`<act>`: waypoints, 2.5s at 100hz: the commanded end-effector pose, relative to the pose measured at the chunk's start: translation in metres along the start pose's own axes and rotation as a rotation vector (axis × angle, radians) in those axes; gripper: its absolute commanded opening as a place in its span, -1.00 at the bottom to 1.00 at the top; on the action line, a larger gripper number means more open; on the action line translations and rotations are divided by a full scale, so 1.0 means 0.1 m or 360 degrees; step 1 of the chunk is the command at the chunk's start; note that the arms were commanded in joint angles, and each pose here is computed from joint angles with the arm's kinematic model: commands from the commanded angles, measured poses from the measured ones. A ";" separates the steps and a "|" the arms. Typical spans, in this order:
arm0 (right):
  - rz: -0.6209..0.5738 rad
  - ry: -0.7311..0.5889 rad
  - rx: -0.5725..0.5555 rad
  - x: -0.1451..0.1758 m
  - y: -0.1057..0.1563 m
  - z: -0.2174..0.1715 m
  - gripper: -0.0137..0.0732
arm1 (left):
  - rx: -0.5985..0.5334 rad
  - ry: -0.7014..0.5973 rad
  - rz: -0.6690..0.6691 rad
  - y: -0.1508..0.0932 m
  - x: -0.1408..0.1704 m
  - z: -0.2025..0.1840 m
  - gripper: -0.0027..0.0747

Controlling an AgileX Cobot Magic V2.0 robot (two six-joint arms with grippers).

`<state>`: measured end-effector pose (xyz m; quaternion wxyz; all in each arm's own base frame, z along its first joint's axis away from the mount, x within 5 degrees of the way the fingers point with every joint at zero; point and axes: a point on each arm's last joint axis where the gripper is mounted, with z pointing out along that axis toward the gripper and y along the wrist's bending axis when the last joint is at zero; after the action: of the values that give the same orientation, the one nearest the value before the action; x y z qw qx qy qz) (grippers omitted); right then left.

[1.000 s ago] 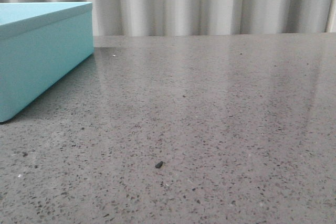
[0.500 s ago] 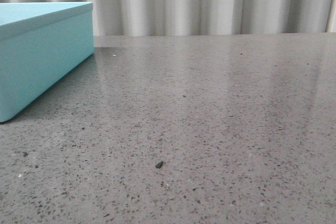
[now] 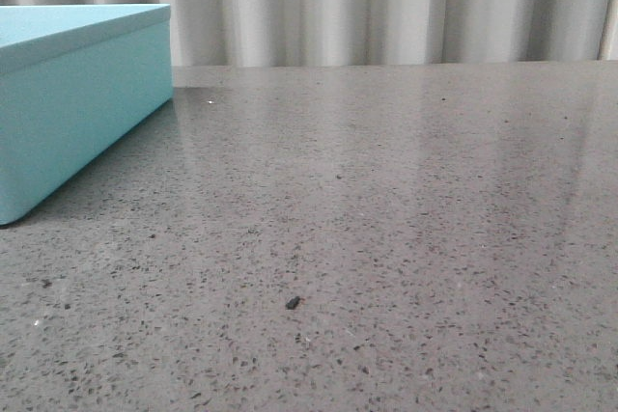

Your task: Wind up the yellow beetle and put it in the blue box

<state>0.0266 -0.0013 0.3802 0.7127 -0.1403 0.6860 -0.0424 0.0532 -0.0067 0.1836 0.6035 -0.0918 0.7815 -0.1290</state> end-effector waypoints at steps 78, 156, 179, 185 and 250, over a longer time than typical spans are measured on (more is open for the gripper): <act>-0.0024 -0.0143 0.0025 -0.13 -0.03 0.00 -0.80 | 0.0021 -0.0070 -0.0045 0.01 0.03 0.00 -0.99; 0.0152 -0.0117 0.0064 1.04 0.31 0.37 -0.81 | 0.0021 -0.0070 -0.0045 0.01 0.03 0.00 -0.99; 0.0188 -0.0006 0.0067 1.41 0.40 0.36 -0.81 | 0.0021 -0.0070 -0.0045 0.01 0.03 0.00 -0.99; 0.0191 0.0015 0.0063 1.51 0.43 0.35 -0.81 | 0.0021 -0.0070 -0.0045 0.01 0.03 0.00 -0.99; 0.0174 0.0404 -0.0004 1.98 0.55 0.23 -0.81 | 0.0021 -0.0070 -0.0045 0.01 0.03 0.00 -0.99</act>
<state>0.0533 0.0055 0.1820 0.6205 -0.0953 0.7783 -0.0103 0.0532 -0.0069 0.1837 0.6030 -0.0938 0.7812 -0.1317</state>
